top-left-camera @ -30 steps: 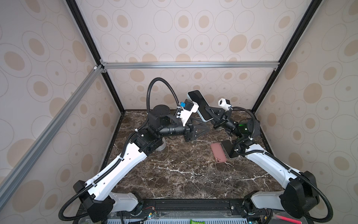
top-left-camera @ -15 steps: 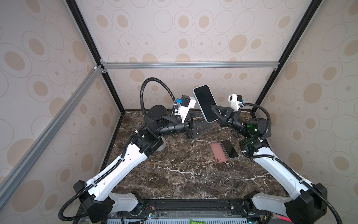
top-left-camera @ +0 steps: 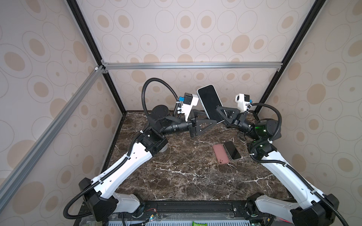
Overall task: Take the phone out of the phone case
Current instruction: Remove the phone case from the phone.
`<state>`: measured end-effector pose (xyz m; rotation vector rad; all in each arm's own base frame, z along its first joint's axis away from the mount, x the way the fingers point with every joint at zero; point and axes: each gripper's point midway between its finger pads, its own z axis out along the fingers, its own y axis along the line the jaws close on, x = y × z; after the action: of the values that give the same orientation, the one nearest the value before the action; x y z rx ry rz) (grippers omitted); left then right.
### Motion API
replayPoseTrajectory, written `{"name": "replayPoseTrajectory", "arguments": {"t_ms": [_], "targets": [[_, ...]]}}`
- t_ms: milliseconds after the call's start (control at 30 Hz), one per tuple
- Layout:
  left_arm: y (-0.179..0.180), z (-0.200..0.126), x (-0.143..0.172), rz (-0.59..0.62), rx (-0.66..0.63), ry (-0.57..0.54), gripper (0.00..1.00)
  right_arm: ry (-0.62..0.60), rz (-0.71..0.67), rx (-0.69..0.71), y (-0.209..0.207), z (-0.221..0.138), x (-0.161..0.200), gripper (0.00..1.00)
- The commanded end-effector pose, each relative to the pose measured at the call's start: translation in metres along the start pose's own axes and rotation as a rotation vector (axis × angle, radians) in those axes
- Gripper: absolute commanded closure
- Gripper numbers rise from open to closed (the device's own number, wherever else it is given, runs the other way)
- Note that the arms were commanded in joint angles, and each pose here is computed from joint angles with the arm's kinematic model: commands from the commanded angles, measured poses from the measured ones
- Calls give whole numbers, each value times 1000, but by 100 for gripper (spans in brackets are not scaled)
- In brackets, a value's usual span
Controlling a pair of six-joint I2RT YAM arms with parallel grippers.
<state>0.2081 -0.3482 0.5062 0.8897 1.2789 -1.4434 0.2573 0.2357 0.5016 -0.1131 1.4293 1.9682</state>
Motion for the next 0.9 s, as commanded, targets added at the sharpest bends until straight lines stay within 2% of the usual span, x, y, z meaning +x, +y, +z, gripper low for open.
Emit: {"name": "replayPoseTrajectory", "arguments": {"t_ms": [0,100,600,867], "targets": [[-79,-18,-69,261,223,-198,53,49,110,191,-61,-3,15,100],[-79,-17,-65,250,238,-187,58,43,105,188,-58,-2,13,100],[-73,-4,-45,207,252,-114,54,16,54,200,-47,-4,6,100],[-74,-1,-37,214,248,-80,56,-27,103,217,-55,-5,1,100]]}}
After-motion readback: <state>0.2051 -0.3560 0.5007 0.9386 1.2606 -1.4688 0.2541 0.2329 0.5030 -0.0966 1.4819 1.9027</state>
